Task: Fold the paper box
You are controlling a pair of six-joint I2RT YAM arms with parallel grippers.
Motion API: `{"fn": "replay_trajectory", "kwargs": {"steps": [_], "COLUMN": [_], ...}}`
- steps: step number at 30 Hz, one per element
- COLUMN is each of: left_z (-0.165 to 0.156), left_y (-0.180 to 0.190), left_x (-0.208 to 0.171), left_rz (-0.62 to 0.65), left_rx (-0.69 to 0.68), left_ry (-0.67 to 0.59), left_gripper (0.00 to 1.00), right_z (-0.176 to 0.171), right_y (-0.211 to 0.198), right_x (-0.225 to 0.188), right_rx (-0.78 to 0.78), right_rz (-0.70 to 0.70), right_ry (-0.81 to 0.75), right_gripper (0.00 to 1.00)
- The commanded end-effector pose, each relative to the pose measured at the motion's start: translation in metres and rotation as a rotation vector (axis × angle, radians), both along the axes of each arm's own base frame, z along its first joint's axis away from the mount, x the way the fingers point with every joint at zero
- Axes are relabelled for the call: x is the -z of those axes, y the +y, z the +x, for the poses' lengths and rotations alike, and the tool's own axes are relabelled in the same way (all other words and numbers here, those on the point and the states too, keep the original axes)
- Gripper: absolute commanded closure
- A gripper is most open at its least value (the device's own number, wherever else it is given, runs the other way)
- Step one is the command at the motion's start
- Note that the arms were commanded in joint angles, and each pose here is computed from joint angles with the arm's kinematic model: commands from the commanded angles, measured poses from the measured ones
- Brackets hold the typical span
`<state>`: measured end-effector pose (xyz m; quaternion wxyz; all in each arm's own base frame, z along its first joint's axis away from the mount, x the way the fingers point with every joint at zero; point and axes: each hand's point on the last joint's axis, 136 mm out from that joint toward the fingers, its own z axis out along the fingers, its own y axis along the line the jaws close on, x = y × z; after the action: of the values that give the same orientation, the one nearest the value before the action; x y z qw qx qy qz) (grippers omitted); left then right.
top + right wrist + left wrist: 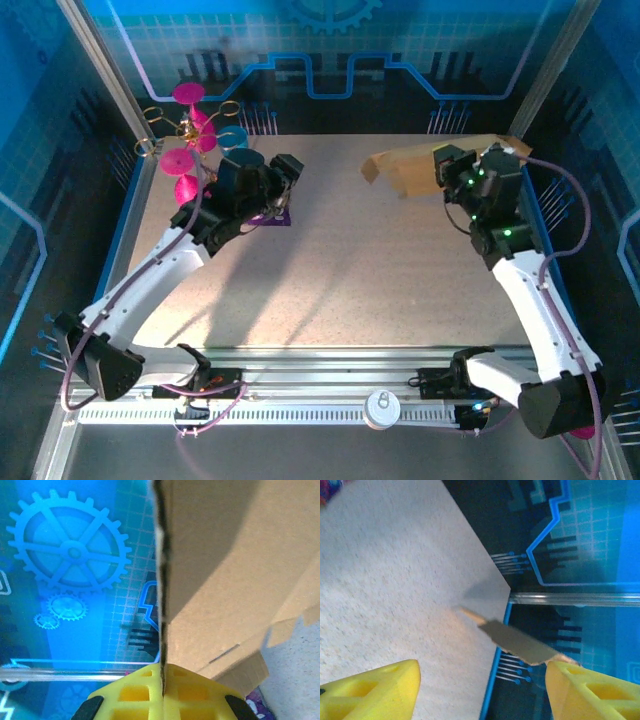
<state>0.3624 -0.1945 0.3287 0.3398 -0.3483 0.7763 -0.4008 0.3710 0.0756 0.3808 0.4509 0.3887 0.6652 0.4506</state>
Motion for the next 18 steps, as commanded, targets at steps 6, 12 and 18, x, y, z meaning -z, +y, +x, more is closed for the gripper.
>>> {"fn": "replay_trajectory", "kwargs": {"steps": [6, 12, 18], "left_z": [-0.019, -0.024, -0.025], "left_y": [0.05, 0.053, 0.05], "left_x": [0.003, 0.017, 0.023], "left_rz": [0.263, 0.25, 0.248], "left_rx": [-0.077, -0.08, -0.053], "left_ry": [0.003, 0.053, 0.085], "left_gripper": [0.35, 0.36, 0.37], "right_z": [-0.084, -0.058, 0.036], "right_y": [-0.018, -0.003, 0.065], "right_x": [-0.044, -0.023, 0.065], "right_rx": [-0.085, -0.141, -0.267], "right_rz": [-0.296, -0.219, 0.12], "right_ry": [0.155, 0.284, 0.491], "right_gripper": [1.0, 1.0, 1.0]}}
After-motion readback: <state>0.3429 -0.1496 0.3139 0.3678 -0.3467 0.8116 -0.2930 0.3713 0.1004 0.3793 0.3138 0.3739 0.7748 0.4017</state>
